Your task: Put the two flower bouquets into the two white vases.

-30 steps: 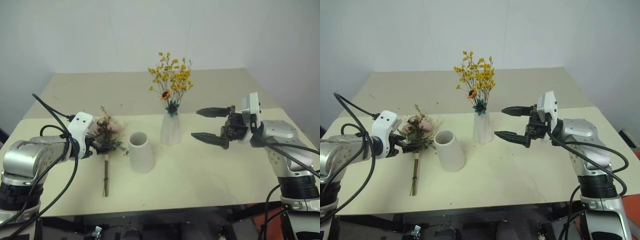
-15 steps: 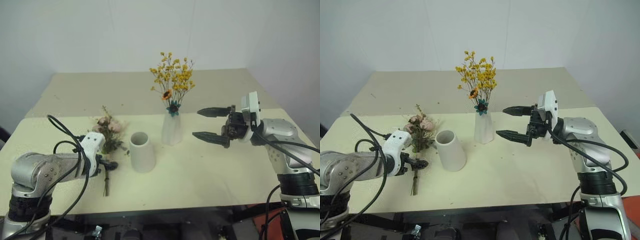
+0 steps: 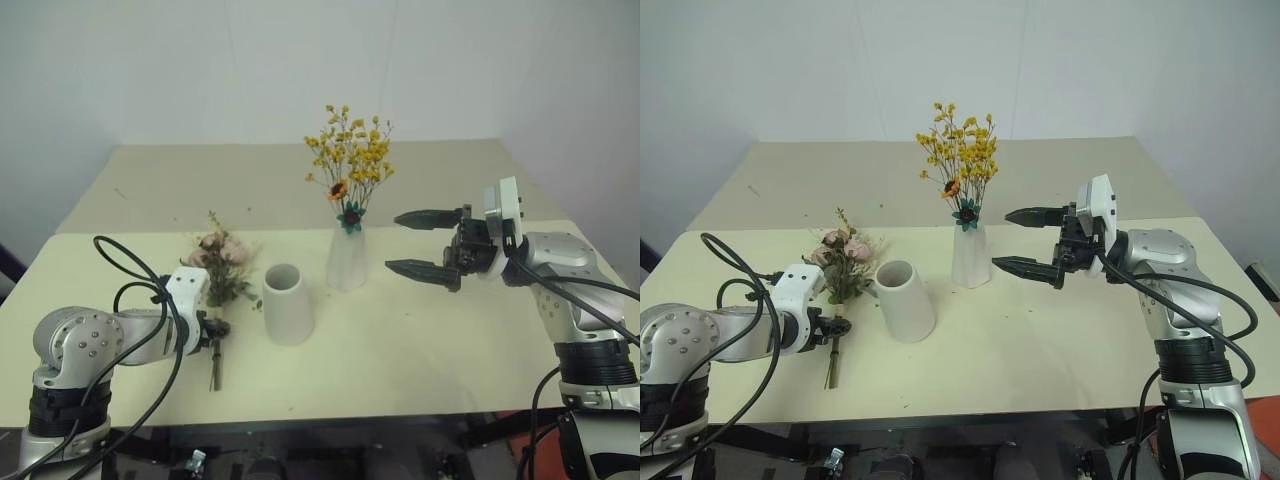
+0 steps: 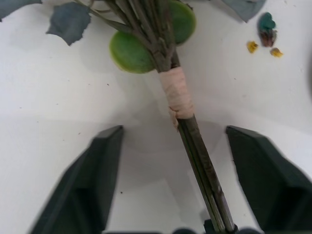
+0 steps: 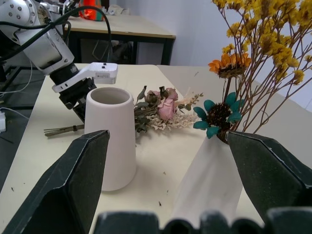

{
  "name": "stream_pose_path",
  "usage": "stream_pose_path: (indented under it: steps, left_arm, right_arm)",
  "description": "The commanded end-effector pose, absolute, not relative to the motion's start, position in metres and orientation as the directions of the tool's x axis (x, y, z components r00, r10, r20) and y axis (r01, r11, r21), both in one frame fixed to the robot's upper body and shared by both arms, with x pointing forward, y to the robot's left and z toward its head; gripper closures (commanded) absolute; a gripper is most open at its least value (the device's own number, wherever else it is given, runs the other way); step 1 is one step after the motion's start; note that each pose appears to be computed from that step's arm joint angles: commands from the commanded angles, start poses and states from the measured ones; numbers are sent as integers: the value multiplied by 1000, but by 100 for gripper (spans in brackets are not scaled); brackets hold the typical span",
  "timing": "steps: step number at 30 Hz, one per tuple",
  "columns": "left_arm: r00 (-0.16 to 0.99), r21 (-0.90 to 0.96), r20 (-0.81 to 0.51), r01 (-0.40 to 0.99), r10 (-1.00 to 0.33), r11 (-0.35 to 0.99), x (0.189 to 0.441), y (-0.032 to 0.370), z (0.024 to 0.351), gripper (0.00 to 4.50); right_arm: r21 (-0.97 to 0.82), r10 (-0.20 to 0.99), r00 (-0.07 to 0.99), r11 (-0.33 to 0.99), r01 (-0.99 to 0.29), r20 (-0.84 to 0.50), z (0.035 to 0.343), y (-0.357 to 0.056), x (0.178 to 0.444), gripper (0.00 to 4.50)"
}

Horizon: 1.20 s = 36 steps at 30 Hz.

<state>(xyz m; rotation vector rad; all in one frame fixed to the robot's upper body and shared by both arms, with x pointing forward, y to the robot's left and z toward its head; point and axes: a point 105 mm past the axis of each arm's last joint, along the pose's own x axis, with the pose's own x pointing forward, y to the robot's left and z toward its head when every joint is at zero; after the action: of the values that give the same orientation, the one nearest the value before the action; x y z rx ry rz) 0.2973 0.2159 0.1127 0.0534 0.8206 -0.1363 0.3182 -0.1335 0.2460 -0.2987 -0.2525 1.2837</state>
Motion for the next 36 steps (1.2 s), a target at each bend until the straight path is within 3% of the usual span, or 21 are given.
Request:
stream_pose_path:
  steps: [1,7,8,15,20,22,28,36]
  left_arm:
    - [652,-34,-747,152,-126,988,298,211,110,265]
    - [645,-36,-755,139,-118,990,302,213,110,444]
    - [650,-31,-752,130,-109,991,304,214,112,449]
    - [742,16,-669,67,-39,998,316,228,138,449]
    - [871,15,-490,48,-35,999,331,234,174,449]
    - [930,35,-356,109,-89,993,335,232,195,449]
    - [968,97,-42,249,-246,964,343,226,239,449]
    - [839,87,219,491,-497,867,340,209,283,449]
  right_arm:
    - [-414,965,259,255,-874,49,262,-134,315,0]
    - [-419,961,269,268,-868,58,263,-135,315,0]
    - [-419,961,271,270,-867,59,263,-135,315,0]
    - [-414,959,273,277,-867,70,262,-134,315,0]
    - [-402,961,268,274,-874,73,259,-133,315,0]
    - [-394,963,260,268,-879,73,257,-133,314,0]
    - [-391,968,241,249,-886,71,254,-132,310,0]
    - [-388,970,231,241,-889,74,252,-130,307,0]
